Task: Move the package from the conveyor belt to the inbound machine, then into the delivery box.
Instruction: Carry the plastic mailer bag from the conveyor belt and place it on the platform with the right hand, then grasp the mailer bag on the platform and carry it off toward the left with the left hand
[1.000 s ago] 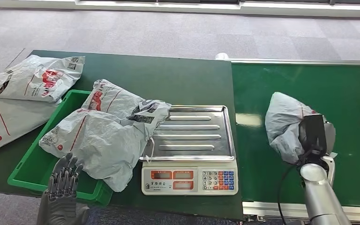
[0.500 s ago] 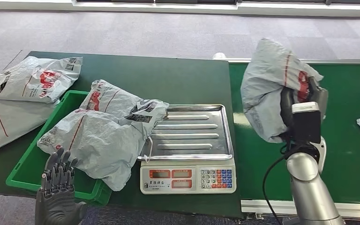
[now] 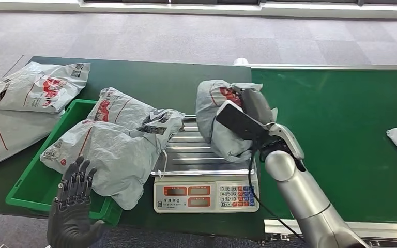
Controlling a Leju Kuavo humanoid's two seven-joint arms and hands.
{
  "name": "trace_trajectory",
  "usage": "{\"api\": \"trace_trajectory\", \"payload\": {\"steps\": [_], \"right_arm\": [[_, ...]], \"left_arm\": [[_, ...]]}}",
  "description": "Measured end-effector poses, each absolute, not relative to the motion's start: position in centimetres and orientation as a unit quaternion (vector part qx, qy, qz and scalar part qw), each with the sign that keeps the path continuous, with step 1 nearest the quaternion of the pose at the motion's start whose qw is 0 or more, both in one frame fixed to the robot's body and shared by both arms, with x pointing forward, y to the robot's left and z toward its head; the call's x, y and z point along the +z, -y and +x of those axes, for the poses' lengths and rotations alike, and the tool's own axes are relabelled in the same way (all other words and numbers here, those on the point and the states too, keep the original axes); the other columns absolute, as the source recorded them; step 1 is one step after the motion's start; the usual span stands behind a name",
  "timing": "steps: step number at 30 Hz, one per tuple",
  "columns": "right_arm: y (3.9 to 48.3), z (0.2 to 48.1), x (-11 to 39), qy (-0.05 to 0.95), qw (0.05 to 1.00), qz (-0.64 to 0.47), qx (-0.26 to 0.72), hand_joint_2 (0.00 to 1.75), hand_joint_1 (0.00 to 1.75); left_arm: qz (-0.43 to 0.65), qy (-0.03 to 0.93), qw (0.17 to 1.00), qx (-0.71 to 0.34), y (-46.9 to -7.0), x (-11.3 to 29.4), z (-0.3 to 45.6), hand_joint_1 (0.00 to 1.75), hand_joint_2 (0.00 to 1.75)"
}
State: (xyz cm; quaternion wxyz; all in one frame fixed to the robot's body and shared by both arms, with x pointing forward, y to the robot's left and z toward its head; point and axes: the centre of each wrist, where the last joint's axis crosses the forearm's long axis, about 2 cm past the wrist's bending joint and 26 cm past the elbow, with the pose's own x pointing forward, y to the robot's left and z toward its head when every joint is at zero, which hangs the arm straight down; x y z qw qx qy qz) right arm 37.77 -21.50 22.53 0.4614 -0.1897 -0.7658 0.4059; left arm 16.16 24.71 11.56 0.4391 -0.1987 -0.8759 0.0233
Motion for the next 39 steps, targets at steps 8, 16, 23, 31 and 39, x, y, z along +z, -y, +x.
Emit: {"api": "trace_trajectory", "payload": {"steps": [8,16,23,31,39], "right_arm": [[17.2,39.9,20.1,0.659,0.542,-0.196,0.483,0.00,0.00],[16.4,40.2,18.0,0.618,0.559,-0.170,0.526,1.31,0.00],[14.9,40.1,18.3,0.639,0.558,-0.110,0.519,1.75,0.00],[14.6,38.7,20.0,0.715,0.543,-0.035,0.439,1.75,0.00],[15.6,36.9,23.0,0.775,0.508,-0.016,0.376,1.75,0.00]], "left_arm": [[-0.226,0.866,0.447,0.009,-24.9,12.0,18.5,0.00,1.75],[-0.214,0.865,0.454,0.002,-24.9,11.9,18.9,0.00,1.75],[-0.198,0.871,0.450,-0.012,-24.8,11.9,18.7,0.00,1.75],[-0.152,0.893,0.418,-0.066,-24.8,13.3,19.7,0.00,1.75],[-0.134,0.910,0.385,-0.079,-24.8,15.4,21.2,0.00,1.75]]}}
